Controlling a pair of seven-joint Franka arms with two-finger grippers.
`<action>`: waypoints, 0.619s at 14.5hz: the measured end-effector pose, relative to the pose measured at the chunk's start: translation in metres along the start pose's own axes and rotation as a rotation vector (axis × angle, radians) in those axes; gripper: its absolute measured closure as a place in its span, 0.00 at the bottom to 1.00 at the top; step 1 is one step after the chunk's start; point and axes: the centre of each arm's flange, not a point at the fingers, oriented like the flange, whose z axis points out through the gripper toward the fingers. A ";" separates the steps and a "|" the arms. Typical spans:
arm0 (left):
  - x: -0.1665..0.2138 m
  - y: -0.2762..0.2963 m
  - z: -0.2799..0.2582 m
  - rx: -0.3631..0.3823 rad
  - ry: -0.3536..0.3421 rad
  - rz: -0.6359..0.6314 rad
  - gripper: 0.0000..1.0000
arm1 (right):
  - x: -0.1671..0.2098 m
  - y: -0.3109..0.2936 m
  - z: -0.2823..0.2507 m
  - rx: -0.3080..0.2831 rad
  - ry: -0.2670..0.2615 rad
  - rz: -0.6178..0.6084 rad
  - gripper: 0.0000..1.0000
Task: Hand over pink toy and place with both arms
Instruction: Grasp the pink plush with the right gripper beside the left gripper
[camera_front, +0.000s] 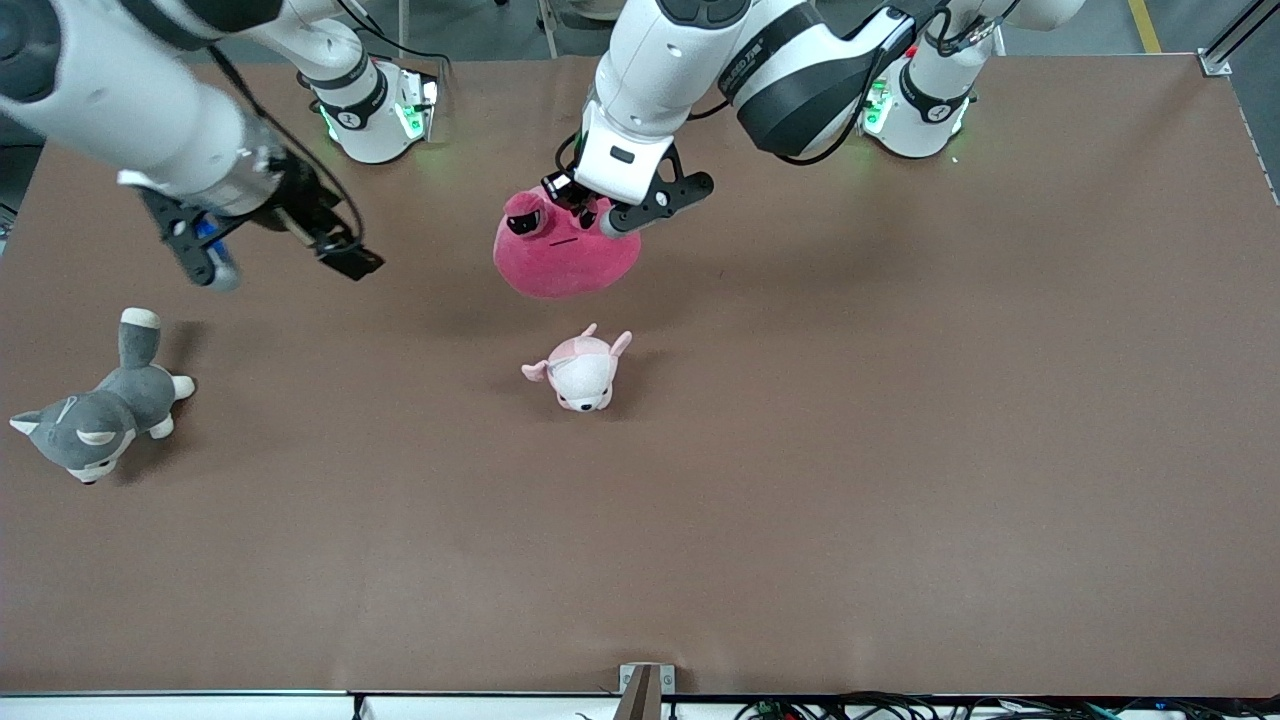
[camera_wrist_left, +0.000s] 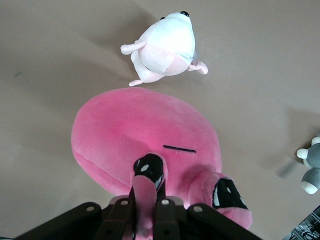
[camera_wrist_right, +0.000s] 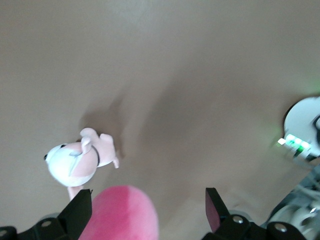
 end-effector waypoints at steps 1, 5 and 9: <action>0.000 0.000 0.000 -0.001 0.000 -0.001 0.87 | -0.018 -0.006 0.008 0.009 0.005 0.022 0.00; 0.001 0.001 -0.002 -0.004 0.002 -0.002 0.87 | -0.087 -0.026 0.049 0.044 -0.002 0.092 0.00; 0.003 0.001 -0.002 -0.004 0.003 -0.003 0.87 | -0.123 -0.031 0.060 0.078 -0.009 0.110 0.00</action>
